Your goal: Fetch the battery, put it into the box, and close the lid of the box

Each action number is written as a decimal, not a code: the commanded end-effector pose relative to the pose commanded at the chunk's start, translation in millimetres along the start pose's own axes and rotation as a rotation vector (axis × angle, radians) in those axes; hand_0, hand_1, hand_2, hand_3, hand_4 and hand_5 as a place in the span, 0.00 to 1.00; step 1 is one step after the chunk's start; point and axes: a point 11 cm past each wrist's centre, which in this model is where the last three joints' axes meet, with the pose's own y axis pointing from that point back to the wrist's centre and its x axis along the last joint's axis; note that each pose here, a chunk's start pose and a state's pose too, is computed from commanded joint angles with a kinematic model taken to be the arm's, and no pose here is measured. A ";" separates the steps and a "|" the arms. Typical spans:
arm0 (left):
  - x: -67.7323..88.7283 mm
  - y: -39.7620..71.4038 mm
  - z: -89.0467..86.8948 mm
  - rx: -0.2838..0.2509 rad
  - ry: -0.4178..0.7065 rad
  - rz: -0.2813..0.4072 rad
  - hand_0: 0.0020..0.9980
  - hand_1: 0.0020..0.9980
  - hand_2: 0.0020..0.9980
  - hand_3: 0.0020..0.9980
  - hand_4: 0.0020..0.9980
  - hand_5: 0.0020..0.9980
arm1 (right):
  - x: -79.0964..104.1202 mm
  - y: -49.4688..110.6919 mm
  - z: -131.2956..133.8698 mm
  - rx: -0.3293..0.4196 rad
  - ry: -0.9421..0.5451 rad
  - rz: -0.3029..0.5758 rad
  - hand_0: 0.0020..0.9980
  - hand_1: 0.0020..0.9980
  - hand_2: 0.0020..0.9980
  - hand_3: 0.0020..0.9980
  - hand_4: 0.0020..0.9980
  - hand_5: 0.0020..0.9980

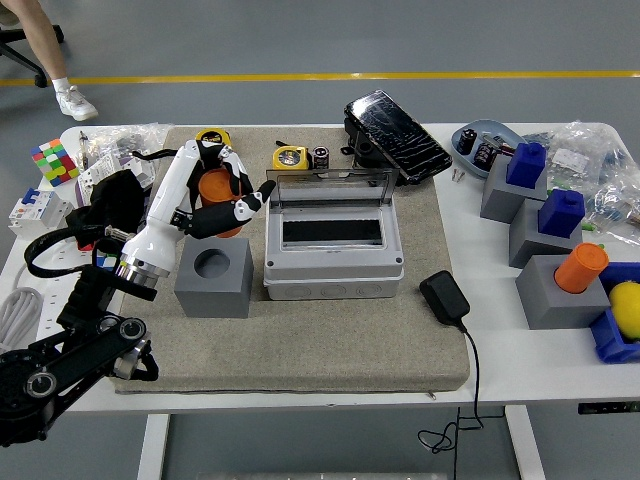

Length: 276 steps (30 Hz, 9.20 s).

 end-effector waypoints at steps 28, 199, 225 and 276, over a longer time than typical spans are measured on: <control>-117.6 -66.6 17.5 -0.074 -0.544 -0.479 0.06 0.06 0.14 0.16 0.83 0.00 | 5.3 0.3 -6.6 0.007 0.027 0.011 0.65 0.68 0.69 0.64 1.00 0.56; 131.2 41.0 -49.5 0.302 0.188 0.528 0.55 0.71 0.70 0.74 1.00 0.57 | -1.4 -0.4 -3.0 0.007 0.001 0.003 0.65 0.67 0.69 0.63 1.00 0.55; 136.6 58.9 -56.0 0.354 0.186 0.526 0.53 0.70 0.70 0.74 1.00 0.54 | -3.6 -1.1 -4.3 0.001 0.011 0.005 0.65 0.68 0.69 0.64 1.00 0.55; 139.6 60.3 -50.1 0.358 0.169 0.509 0.51 0.69 0.69 0.74 1.00 0.53 | -13.7 -3.0 -16.2 0.002 0.027 -0.013 0.65 0.68 0.69 0.64 0.99 0.56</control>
